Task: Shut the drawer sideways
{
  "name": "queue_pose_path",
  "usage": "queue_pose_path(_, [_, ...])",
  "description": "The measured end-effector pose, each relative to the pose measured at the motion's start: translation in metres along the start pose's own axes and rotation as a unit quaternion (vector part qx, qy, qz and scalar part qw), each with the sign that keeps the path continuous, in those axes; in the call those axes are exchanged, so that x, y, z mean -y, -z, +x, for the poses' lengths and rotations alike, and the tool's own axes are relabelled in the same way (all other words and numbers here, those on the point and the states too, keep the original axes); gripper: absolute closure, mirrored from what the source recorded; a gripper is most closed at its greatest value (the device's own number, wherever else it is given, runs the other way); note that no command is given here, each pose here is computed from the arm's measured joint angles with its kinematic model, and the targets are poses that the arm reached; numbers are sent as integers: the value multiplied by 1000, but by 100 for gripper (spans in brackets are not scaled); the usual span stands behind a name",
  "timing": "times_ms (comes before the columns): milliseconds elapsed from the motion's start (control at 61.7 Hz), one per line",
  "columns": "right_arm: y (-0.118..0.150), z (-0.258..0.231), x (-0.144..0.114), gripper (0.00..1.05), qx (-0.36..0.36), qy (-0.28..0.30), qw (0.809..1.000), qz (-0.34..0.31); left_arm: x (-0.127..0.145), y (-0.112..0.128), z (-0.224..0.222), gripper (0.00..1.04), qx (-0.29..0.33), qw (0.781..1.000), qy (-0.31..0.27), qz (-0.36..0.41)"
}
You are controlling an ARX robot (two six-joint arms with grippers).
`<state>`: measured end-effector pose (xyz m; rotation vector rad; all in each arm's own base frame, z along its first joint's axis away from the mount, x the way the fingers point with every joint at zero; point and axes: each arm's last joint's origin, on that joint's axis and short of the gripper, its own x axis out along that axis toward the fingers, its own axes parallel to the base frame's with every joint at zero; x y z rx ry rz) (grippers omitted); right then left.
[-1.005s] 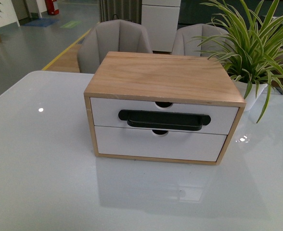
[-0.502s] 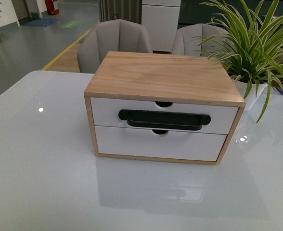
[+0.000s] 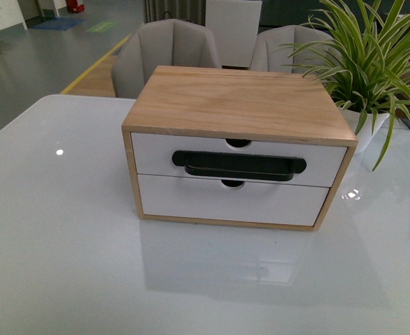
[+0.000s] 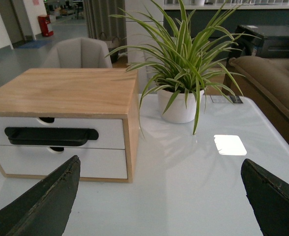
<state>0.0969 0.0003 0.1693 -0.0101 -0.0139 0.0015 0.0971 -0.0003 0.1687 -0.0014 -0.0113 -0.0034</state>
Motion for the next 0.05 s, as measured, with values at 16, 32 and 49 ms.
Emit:
queue_pose_path(16, [0,0,0,9,0,0,1000,0,0,0,0,9,0,1000,0,0])
queue_pose_path(32, [0,0,0,9,0,0,1000,0,0,0,0,9,0,1000,0,0])
queue_pose_path(49, [0,0,0,9,0,0,1000,0,0,0,0,9,0,1000,0,0])
